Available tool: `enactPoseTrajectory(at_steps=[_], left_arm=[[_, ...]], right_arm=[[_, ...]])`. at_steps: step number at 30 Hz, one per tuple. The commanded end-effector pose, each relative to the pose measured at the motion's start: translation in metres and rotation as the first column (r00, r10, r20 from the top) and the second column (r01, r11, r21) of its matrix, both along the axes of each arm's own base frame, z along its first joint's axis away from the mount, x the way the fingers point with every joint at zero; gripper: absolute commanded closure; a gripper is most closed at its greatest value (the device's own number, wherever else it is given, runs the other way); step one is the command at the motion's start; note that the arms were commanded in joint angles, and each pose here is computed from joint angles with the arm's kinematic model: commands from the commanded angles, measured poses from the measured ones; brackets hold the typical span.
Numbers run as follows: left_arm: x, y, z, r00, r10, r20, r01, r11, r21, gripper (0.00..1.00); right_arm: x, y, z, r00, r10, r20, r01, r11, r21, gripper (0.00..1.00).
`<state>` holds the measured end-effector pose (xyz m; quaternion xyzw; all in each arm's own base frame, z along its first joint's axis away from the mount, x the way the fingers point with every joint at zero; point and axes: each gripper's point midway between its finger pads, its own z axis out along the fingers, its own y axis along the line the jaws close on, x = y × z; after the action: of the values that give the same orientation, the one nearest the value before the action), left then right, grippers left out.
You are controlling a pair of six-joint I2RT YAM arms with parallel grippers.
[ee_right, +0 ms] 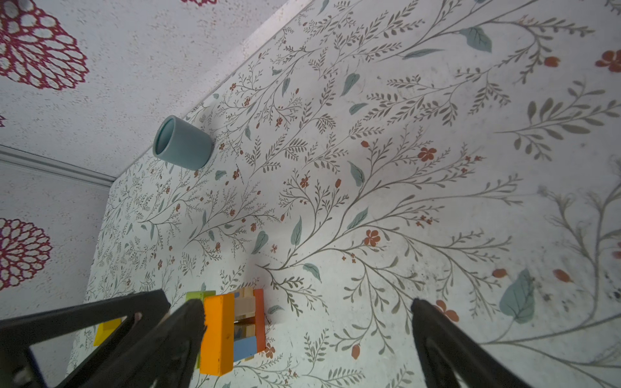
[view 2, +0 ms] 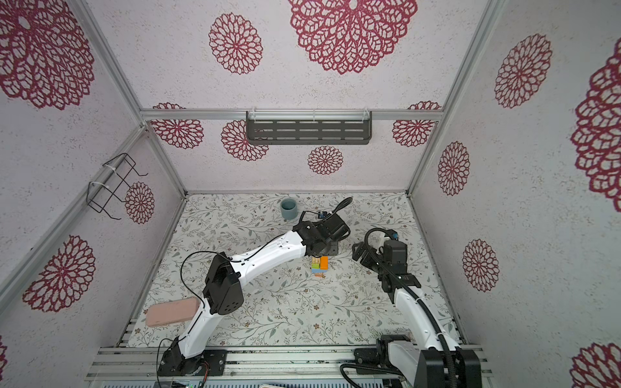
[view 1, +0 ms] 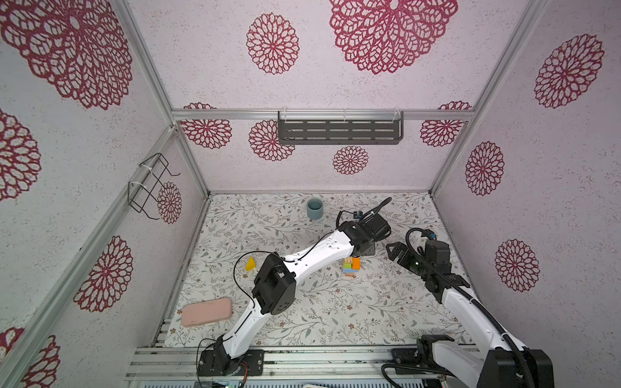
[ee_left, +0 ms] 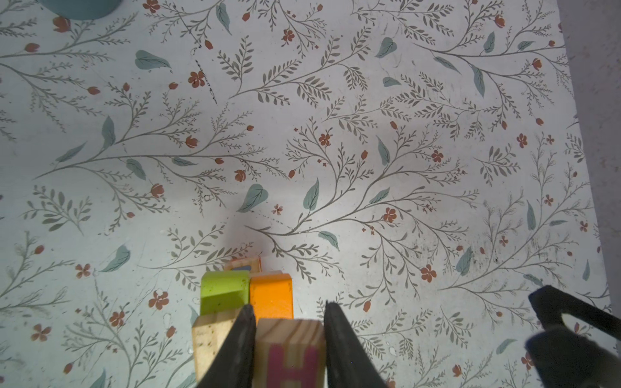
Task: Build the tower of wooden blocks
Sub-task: 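Lower the pink-H cube with the left gripper beside the plain cube on the stack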
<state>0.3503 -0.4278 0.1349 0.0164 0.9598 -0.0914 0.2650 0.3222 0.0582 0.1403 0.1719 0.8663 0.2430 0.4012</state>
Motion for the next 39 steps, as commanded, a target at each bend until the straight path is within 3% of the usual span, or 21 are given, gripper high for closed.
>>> enactPoseTrajectory(at_steps=[1,39], left_arm=[[0.000,0.007,-0.011,0.999,0.038,-0.006,-0.038,0.999,0.023,0.73],[-0.002,-0.003,-0.032,0.999,0.028,-0.036,-0.027,1.000,0.016,0.73]], right_arm=[[0.001,0.003,0.009,0.999,0.011,0.037,-0.012,1.000,0.024,0.01],[0.001,0.007,0.008,0.999,0.030,0.043,-0.032,0.999,0.037,0.01]])
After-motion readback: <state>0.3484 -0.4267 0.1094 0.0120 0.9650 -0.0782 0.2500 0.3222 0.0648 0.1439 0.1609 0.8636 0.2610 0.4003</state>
